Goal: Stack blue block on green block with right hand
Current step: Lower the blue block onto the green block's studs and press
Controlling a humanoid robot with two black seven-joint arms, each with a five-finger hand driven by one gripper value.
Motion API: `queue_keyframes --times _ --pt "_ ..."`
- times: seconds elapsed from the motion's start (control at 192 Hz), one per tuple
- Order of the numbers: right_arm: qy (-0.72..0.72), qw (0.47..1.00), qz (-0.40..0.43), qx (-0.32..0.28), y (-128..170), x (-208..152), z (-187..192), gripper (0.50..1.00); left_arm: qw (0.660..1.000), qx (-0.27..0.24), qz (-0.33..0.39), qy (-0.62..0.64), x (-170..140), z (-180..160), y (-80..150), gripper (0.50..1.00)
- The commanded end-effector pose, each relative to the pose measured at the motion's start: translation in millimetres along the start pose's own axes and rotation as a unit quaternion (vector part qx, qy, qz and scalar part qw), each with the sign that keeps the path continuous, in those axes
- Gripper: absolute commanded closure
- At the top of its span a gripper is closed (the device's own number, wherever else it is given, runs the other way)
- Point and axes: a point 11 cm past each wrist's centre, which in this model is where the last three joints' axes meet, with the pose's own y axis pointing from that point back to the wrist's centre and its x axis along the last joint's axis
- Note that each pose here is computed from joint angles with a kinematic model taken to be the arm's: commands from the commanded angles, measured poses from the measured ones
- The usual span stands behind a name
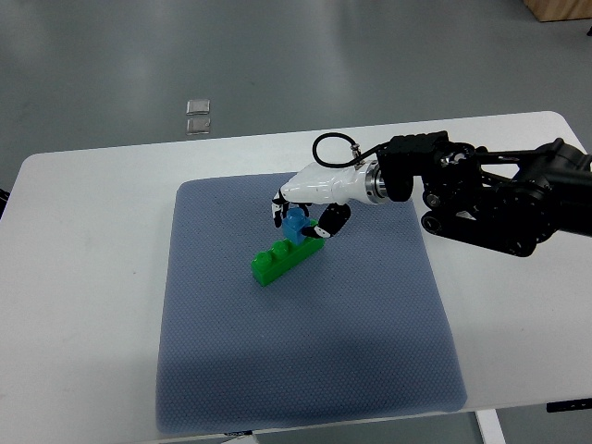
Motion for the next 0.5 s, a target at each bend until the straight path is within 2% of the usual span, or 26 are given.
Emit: queue_keyframes --times 0.0,0.494 --pt "0.000 1.000 -0.001 -0.001 -1.2 -1.1 0.5 1.000 1.000 0.000 0.000 0.000 0.0 0.0 0.0 0.500" --pt "-0.006 1.000 -0.003 -0.004 -4.3 -11.4 2.3 1.000 1.000 0.000 0.000 0.000 0.0 0.0 0.0 0.500"
